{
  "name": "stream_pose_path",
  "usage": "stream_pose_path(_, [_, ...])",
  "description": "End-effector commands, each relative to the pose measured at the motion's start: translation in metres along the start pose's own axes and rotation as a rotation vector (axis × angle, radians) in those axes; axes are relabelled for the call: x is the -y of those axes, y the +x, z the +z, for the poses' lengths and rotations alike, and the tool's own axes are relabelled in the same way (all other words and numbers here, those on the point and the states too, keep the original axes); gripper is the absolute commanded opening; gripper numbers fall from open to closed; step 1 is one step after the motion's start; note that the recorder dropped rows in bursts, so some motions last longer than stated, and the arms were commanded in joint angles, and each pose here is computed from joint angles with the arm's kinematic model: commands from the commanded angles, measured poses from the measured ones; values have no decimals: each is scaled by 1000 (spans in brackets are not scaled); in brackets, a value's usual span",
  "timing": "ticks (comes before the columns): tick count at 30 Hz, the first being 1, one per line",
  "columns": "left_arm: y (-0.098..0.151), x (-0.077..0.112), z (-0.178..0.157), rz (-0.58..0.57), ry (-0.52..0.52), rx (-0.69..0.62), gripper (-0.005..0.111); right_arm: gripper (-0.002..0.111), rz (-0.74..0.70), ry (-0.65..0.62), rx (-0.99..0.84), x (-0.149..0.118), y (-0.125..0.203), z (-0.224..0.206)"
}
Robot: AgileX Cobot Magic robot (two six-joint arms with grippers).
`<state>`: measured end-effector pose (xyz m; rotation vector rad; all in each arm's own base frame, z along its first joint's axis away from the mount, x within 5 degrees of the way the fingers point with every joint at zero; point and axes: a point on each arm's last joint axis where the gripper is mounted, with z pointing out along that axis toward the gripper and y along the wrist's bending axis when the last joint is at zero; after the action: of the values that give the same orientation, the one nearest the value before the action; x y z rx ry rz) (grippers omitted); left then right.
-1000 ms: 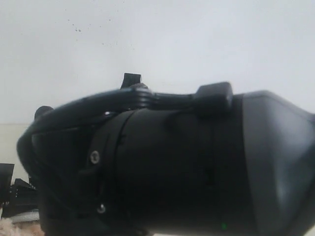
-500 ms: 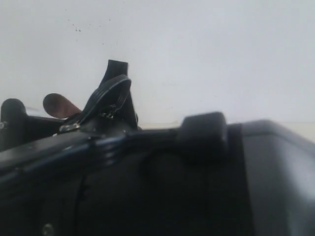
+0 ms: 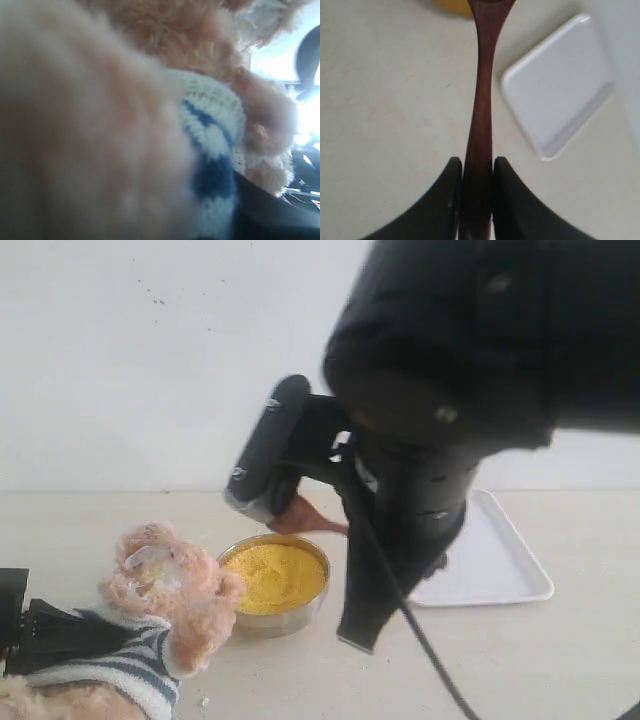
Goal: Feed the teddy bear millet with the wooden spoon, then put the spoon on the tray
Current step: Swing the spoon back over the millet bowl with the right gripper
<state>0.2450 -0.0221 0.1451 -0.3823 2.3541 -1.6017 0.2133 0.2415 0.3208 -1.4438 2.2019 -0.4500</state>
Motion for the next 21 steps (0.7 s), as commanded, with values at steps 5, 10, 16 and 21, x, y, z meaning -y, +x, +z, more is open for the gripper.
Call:
stream_pose_path(5, [-11,9,-1,-13,91,133,4,0,16,-82,-51,30,19,16])
stream_pose_path(10, [-17,11,-2,-31,109,173,4,0,-13,-18,-2,34,6,28])
stream_pose_path(16, [-32,18,-4,-13,108,197,4,0,-41,62,-71,45,-34,61])
stream_pose_path(21, [-39,24,-5,17,116,206,4,0,-112,43,-148,39,-65,98])
